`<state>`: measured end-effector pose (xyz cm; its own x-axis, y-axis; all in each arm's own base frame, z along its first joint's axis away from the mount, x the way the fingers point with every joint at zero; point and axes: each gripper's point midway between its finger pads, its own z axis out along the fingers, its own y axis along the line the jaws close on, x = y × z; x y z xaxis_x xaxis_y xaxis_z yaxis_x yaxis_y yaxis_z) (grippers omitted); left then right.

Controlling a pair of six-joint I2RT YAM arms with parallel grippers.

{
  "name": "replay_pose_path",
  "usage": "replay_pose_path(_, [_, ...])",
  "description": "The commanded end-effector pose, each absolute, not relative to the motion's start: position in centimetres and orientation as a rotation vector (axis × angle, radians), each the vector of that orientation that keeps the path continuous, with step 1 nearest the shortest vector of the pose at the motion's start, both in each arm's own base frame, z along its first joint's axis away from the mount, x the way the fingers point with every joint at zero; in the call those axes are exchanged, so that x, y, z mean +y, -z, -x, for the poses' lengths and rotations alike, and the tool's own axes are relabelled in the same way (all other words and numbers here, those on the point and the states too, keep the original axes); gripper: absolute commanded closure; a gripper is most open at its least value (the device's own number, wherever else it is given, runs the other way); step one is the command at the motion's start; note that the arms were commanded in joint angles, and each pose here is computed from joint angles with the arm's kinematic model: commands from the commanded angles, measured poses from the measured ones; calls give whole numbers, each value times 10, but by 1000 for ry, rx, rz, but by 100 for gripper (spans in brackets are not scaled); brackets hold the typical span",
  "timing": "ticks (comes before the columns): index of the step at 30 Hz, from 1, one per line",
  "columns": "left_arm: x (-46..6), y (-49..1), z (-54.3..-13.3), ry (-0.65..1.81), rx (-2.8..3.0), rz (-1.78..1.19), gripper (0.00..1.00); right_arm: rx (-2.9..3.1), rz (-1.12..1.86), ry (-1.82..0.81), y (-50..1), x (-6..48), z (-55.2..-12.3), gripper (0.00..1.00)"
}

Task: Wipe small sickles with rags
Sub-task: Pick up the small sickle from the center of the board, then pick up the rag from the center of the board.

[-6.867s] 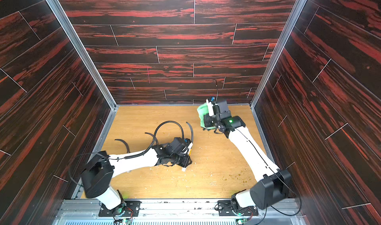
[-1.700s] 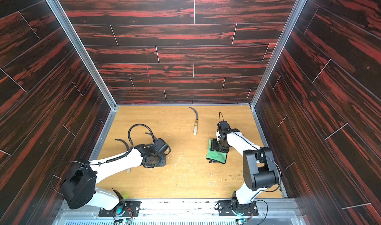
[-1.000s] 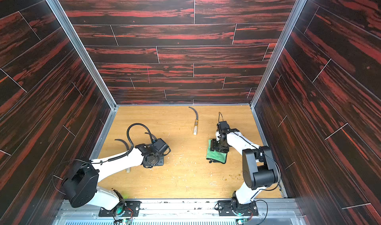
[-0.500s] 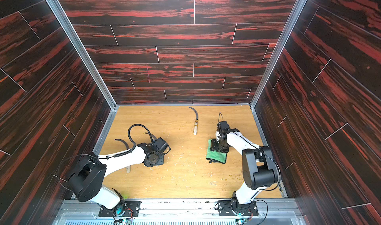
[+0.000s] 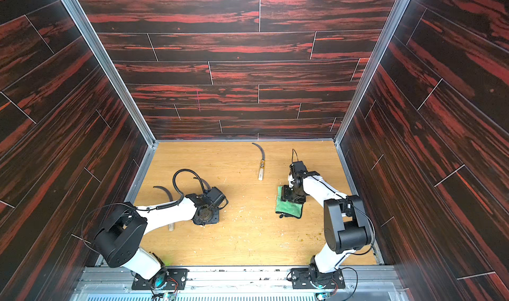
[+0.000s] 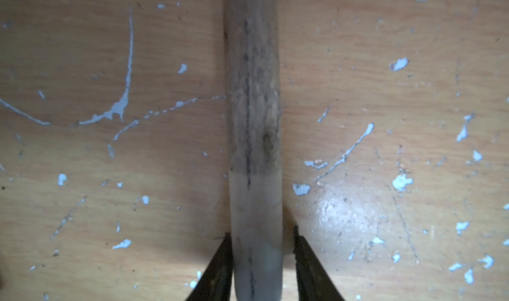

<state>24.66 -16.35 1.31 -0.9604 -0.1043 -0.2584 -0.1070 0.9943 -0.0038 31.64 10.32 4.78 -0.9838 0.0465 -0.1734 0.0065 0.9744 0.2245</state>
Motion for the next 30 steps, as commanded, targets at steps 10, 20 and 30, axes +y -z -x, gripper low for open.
replay_pose_path(10, [-164,-5,-245,-7,2895,138,77,2979,-33,-341,-41,107,-315,40])
replay_pose_path(20, [-199,-6,-232,76,2912,-185,100,2981,-19,-386,-44,113,-313,40])
replay_pose_path(30, [-271,-20,-210,198,2774,-609,100,3040,8,-364,-34,115,-301,38])
